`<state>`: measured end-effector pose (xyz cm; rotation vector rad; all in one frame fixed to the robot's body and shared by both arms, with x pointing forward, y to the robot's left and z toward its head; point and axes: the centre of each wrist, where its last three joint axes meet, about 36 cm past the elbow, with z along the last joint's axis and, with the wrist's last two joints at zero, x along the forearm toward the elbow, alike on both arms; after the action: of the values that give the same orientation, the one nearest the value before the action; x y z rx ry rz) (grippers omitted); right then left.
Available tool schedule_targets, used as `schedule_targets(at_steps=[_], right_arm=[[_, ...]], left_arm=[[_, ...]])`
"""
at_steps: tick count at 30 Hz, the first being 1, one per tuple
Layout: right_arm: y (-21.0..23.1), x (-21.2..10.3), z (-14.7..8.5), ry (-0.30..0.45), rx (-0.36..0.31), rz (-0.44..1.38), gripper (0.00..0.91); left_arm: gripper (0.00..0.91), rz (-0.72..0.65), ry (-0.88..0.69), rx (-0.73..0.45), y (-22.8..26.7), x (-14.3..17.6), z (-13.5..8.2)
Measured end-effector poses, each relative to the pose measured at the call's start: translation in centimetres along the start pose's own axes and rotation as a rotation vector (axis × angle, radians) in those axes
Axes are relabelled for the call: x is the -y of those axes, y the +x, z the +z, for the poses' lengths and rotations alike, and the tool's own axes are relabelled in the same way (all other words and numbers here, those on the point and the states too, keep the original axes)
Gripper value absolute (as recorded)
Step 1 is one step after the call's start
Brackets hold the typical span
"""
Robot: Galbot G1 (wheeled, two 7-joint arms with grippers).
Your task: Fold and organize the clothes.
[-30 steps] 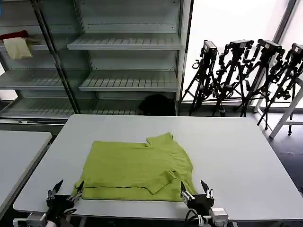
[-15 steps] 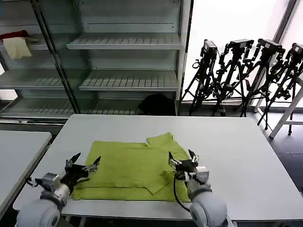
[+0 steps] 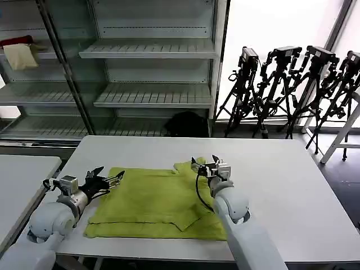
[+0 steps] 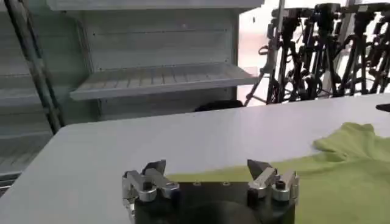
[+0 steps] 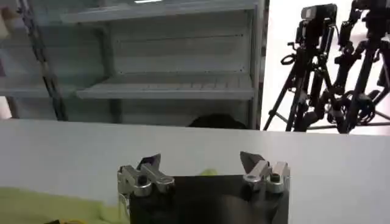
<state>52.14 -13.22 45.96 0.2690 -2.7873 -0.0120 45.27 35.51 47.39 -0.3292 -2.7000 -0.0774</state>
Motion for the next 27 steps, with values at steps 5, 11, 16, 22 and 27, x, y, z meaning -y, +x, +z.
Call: schedule_targets(at_steps=[5, 11, 16, 22, 27], right_arm=[[-1.4, 0.5, 0.3, 0.01, -0.027, 0.012, 0.907], [-2.3, 0.9, 0.9, 0.017, -0.051, 0.026, 0.907], [-2.9, 1.1, 0.9, 0.019, -0.061, 0.039, 0.907], [-3.3, 1.5, 1.2, 0.03, -0.072, 0.045, 0.907], [-3.6, 1.8, 1.5, 0.049, -0.081, 0.053, 0.856]], left_arm=[[0.907, 0.005, 0.015, -0.024, -1.5, -0.9, -0.1], [0.907, 0.001, 0.021, -0.05, -2.9, -1.9, 0.1], [0.856, -0.022, 0.018, -0.073, -3.9, -2.9, 0.4], [0.846, -0.05, 0.007, -0.105, -4.7, -3.7, 1.3], [0.826, -0.067, -0.006, -0.12, -5.2, -4.1, 1.5]])
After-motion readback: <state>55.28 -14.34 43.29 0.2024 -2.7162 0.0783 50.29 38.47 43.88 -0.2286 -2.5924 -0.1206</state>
